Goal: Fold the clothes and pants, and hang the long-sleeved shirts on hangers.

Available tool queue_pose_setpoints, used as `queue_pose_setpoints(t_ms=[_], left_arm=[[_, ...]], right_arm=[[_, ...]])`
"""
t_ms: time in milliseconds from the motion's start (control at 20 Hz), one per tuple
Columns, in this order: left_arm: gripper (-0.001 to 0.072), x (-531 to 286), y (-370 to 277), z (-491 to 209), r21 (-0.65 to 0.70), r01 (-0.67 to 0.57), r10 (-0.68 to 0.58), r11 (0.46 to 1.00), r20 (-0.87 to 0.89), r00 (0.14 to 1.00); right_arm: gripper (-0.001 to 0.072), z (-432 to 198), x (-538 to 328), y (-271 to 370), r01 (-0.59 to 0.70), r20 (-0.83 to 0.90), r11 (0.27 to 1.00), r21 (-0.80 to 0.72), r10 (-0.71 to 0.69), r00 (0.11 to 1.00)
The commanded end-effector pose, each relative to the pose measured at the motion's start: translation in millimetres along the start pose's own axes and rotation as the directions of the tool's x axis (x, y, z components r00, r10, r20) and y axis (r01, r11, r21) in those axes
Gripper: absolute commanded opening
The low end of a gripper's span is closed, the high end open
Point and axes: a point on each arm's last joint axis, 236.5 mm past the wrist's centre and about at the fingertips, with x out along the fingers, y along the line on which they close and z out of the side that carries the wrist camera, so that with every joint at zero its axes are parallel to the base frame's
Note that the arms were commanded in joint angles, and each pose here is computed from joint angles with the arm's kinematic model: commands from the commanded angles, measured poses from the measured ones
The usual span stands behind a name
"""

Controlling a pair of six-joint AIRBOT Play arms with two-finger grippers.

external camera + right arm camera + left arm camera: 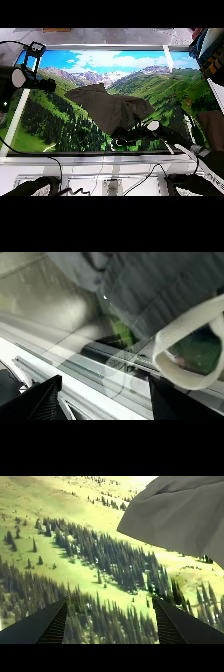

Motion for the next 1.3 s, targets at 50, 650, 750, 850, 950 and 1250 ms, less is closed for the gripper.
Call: queue_pose_setpoints(t_ms=[50, 650, 750, 850, 950, 1250], left_arm=[[0.0599, 0, 0, 0, -0.001, -0.001, 0.001, 1.000, 0.000, 1.000], [0.0598, 6, -1, 0, 0.001, 0.002, -0.002, 1.000, -0.007, 1.000], [0.0598, 11, -2, -2, 0.003, 0.006, -0.006, 1.000, -0.020, 1.000], [0.0596, 15, -3, -4, 0.005, 0.008, -0.008, 1.000, -0.029, 1.000], [0.0596, 16, -3, -4, 0.004, 0.007, -0.006, 1.000, -0.029, 1.000], [0.0592, 30, 11, -25, -0.138, 0.060, -0.067, 0.989, -0.049, 0.997]], right_arm=[[0.0612, 13, 11, -12, 0.028, 0.025, 0.998, 0.056, -0.029, 0.999], [0.0328, 57, 7, -3, -0.030, 0.210, 0.993, 0.113, 0.006, 0.978], [0.0239, 52, 11, -1, -0.025, 0.200, 0.994, 0.102, 0.004, 0.980], [0.0026, 53, 10, 1, -0.026, 0.203, 0.996, 0.089, 0.008, 0.979], [0.0026, 60, 3, 4, -0.003, 0.210, 1.000, 0.029, -0.003, 0.978], [0.0025, 75, -96, -16, 0.261, 0.170, 0.920, -0.292, -0.219, 0.961]])
